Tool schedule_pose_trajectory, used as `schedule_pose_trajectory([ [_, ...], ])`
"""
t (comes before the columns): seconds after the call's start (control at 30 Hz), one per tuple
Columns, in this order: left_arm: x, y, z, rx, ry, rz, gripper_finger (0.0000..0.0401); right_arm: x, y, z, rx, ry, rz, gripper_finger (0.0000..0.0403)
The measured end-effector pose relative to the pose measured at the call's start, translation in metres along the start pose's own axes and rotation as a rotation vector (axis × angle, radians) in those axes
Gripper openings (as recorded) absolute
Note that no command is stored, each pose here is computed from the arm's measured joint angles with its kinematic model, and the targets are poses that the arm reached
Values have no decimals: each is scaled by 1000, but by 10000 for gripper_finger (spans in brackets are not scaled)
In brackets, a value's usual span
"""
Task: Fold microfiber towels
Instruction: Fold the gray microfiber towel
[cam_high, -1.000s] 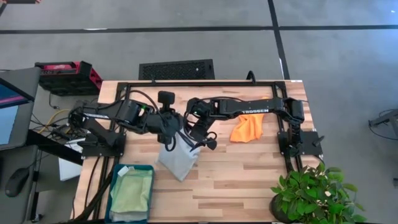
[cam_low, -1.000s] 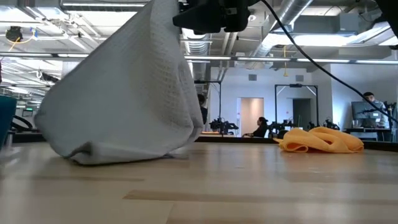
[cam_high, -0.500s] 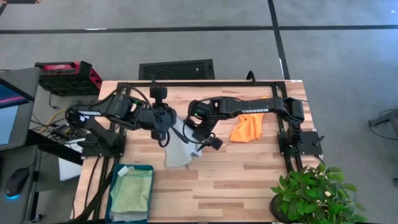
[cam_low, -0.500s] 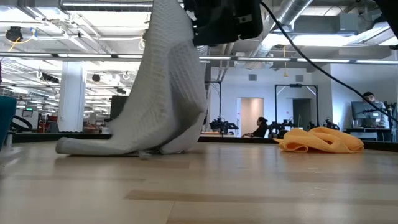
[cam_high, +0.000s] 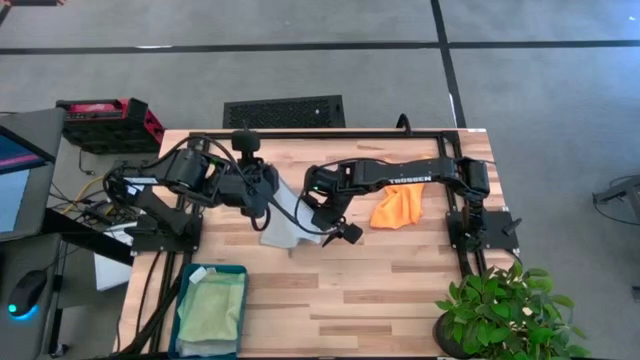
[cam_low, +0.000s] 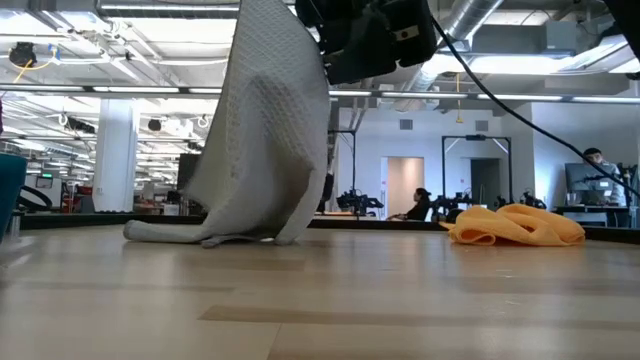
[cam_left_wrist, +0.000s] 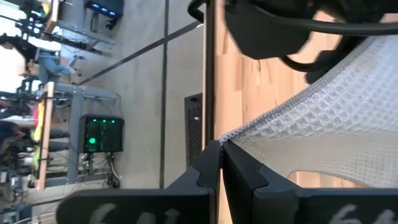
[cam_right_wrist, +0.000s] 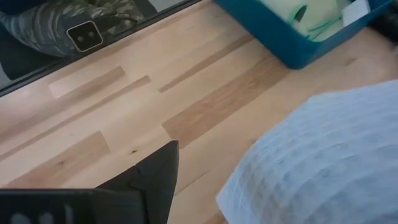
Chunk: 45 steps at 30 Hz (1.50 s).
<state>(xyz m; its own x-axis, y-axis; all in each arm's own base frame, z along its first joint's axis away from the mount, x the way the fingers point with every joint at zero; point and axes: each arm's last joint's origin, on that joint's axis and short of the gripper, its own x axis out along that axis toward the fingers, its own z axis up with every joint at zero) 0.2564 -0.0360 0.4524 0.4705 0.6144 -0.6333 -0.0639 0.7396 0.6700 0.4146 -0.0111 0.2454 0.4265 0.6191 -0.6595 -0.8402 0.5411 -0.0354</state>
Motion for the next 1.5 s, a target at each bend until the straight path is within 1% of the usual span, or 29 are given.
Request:
schedule_pose_trajectory([
  [0.13, -4, 4, 1, -18, -16, 15, 0, 3, 2, -5, 14, 10, 10, 244],
  [0.3, -16, 16, 0, -64, -62, 29, 0, 4, 2, -7, 46, 15, 11, 244],
  [0.4, -24, 25, -1, -99, -93, 55, 0, 4, 2, -7, 49, 14, 10, 244],
  [0.6, -35, 36, -3, -143, -127, 91, 0, 4, 2, -7, 114, 14, 8, 244],
  [0.87, -40, 42, -4, -155, -141, 118, 0, 4, 3, -7, 212, 18, 8, 244],
  [0.93, -40, 42, -5, -150, -137, 118, 0, 4, 3, -7, 237, 18, 8, 238],
  [1.0, -40, 42, -5, -146, -133, 117, 0, 4, 2, -7, 258, 24, 2, 221],
  [1.07, -40, 42, -5, -146, -133, 117, 0, 4, 2, -8, 281, 50, -24, 193],
  [1.17, -40, 42, -5, -147, -133, 117, 0, 4, 2, -10, 304, 96, -59, 133],
  [1.3, -40, 41, -5, -148, -133, 115, 0, 2, 1, -14, 324, 113, -57, 39],
  [1.33, -40, 41, -5, -149, -134, 111, 0, 2, 2, -14, 328, 117, -54, 21],
  [1.37, -40, 41, -5, -155, -136, 99, 0, 1, 2, -15, 332, 123, -54, 13],
  [1.4, -40, 40, -5, -164, -140, 82, 0, 0, 1, -16, 338, 134, -63, 13],
  [1.5, -39, 39, -4, -191, -152, 16, 0, -5, 1, -20, 366, 183, -93, 23],
])
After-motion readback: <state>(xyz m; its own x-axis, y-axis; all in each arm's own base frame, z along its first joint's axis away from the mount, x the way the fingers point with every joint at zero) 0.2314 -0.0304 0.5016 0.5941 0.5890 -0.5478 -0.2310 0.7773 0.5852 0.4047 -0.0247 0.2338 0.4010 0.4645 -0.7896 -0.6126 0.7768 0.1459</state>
